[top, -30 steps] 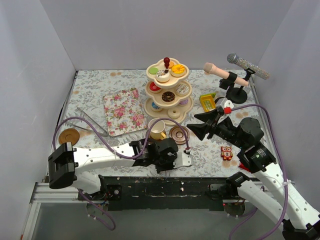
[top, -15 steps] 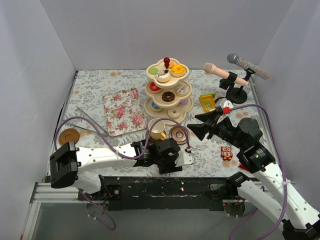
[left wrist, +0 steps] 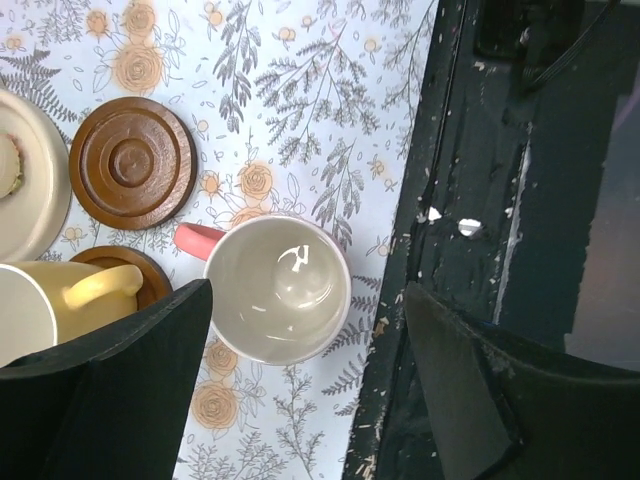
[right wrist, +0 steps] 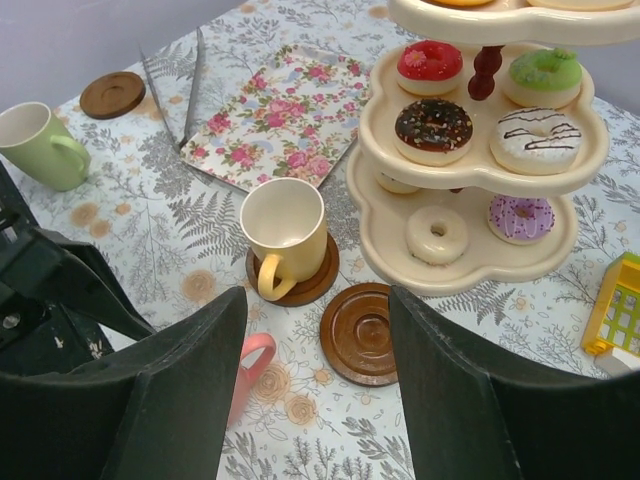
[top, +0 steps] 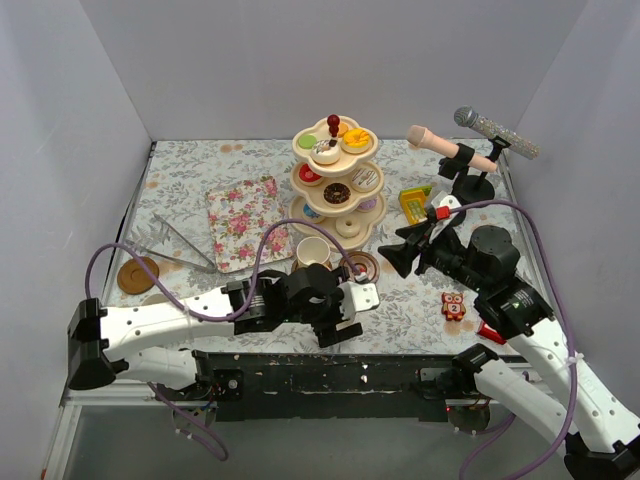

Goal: Serve the afternoon tea
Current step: Place the cup at the center of the board, then pick up the cup at the center of the board.

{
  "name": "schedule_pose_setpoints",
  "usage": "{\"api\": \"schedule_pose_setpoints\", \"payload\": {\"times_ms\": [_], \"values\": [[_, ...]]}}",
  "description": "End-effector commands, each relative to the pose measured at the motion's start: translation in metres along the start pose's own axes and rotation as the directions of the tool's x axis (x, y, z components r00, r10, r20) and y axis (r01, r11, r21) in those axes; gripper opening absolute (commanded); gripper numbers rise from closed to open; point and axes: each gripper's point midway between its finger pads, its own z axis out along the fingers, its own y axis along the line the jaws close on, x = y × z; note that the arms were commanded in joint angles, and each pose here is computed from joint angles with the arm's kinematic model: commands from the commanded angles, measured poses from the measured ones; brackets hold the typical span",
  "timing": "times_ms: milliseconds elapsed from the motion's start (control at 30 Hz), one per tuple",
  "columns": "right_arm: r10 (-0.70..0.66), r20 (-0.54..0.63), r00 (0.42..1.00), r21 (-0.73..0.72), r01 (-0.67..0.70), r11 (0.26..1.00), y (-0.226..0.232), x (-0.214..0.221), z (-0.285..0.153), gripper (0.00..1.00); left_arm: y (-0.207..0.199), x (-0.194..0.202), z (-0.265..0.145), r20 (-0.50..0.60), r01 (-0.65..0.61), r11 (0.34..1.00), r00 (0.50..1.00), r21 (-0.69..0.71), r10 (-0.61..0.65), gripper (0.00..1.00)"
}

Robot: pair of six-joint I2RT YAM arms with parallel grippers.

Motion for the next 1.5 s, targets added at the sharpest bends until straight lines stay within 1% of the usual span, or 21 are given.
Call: {"api": "schedule_pose_setpoints", "payload": {"times_ms": [0, 33, 67, 100, 167, 267, 333, 400, 467, 500, 567, 600, 667, 700, 767, 833, 900, 967, 1033, 1300, 1467], "values": [[-0.056, 0.003, 0.998, 0.022, 0.056, 0.998, -0.005, -0.015, -0.003, 0.67, 0.014, -0.032, -0.026, 0.114, 0.103, 0.994, 0.989, -0.040, -0.097, 0.79], [-0.064, -0.004, 0.998, 0.016, 0.064, 0.998, -0.004, -0.013, -0.002, 0.67, 0.017, -0.037, -0.031, 0.138, 0.128, 0.992, 0.983, -0.019, -0.124, 0.80], [-0.062, -0.011, 0.998, 0.004, 0.062, 0.998, -0.003, -0.011, -0.001, 0.67, 0.030, -0.040, -0.037, 0.164, 0.171, 0.985, 0.973, -0.027, -0.165, 0.80], [-0.099, -0.022, 0.995, -0.017, 0.099, 0.995, -0.002, -0.007, 0.001, 0.67, 0.041, -0.043, -0.044, 0.194, 0.215, 0.977, 0.959, -0.011, -0.208, 0.81], [-0.127, -0.059, 0.990, -0.078, 0.122, 0.989, 0.004, 0.007, 0.006, 0.66, 0.084, -0.047, -0.062, 0.278, 0.341, 0.939, 0.907, -0.038, -0.318, 0.81], [-0.156, -0.144, 0.977, -0.159, 0.133, 0.978, 0.009, 0.035, 0.015, 0.61, 0.136, -0.048, -0.087, 0.415, 0.471, 0.872, 0.825, -0.130, -0.384, 0.82], [-0.170, -0.197, 0.966, -0.199, 0.131, 0.971, 0.012, 0.052, 0.021, 0.59, 0.161, -0.042, -0.096, 0.462, 0.538, 0.823, 0.785, -0.180, -0.412, 0.83], [-0.204, -0.225, 0.953, -0.250, 0.146, 0.957, 0.024, 0.063, 0.028, 0.57, 0.192, -0.028, -0.102, 0.495, 0.618, 0.749, 0.742, -0.240, -0.453, 0.84], [-0.266, -0.226, 0.937, -0.303, 0.192, 0.934, 0.042, 0.070, 0.036, 0.57, 0.225, -0.011, -0.113, 0.547, 0.700, 0.650, 0.682, -0.296, -0.485, 0.84], [-0.310, -0.224, 0.924, -0.323, 0.230, 0.918, 0.050, 0.074, 0.040, 0.57, 0.241, -0.003, -0.122, 0.579, 0.730, 0.605, 0.654, -0.317, -0.487, 0.84], [-0.397, -0.219, 0.891, -0.378, 0.298, 0.877, 0.069, 0.085, 0.046, 0.57, 0.269, 0.015, -0.140, 0.637, 0.772, 0.511, 0.617, -0.377, -0.463, 0.84], [-0.426, -0.223, 0.877, -0.403, 0.315, 0.859, 0.076, 0.091, 0.049, 0.56, 0.279, 0.022, -0.147, 0.655, 0.780, 0.481, 0.610, -0.400, -0.446, 0.84], [-0.466, -0.231, 0.854, -0.455, 0.328, 0.827, 0.088, 0.104, 0.055, 0.55, 0.294, 0.041, -0.155, 0.672, 0.781, 0.411, 0.619, -0.471, -0.406, 0.84], [-0.474, -0.240, 0.847, -0.471, 0.325, 0.820, 0.090, 0.109, 0.058, 0.55, 0.302, 0.056, -0.160, 0.675, 0.779, 0.356, 0.626, -0.516, -0.391, 0.84], [-0.493, -0.257, 0.831, -0.498, 0.323, 0.805, 0.093, 0.115, 0.063, 0.54, 0.307, 0.069, -0.165, 0.684, 0.779, 0.318, 0.627, -0.541, -0.373, 0.84], [-0.521, -0.266, 0.811, -0.521, 0.334, 0.786, 0.094, 0.119, 0.067, 0.54, 0.307, 0.081, -0.166, 0.680, 0.779, 0.298, 0.626, -0.551, -0.381, 0.85], [-0.548, -0.276, 0.790, -0.544, 0.341, 0.767, 0.094, 0.123, 0.069, 0.54, 0.309, 0.081, -0.170, 0.683, 0.768, 0.299, 0.641, -0.567, -0.349, 0.85], [-0.566, -0.294, 0.770, -0.568, 0.335, 0.752, 0.095, 0.129, 0.072, 0.55, 0.310, 0.085, -0.173, 0.679, 0.764, 0.275, 0.645, -0.584, -0.351, 0.85], [-0.576, -0.320, 0.752, -0.590, 0.318, 0.742, 0.095, 0.135, 0.072, 0.55, 0.310, 0.087, -0.174, 0.675, 0.759, 0.270, 0.651, -0.593, -0.347, 0.85], [-0.615, -0.361, 0.701, -0.660, 0.274, 0.700, 0.103, 0.153, 0.075, 0.53, 0.308, 0.088, -0.174, 0.670, 0.755, 0.276, 0.656, -0.595, -0.348, 0.85], [-0.620, -0.383, 0.685, -0.676, 0.249, 0.693, 0.105, 0.163, 0.078, 0.52, 0.307, 0.087, -0.177, 0.673, 0.755, 0.274, 0.656, -0.596, -0.343, 0.86]]}}
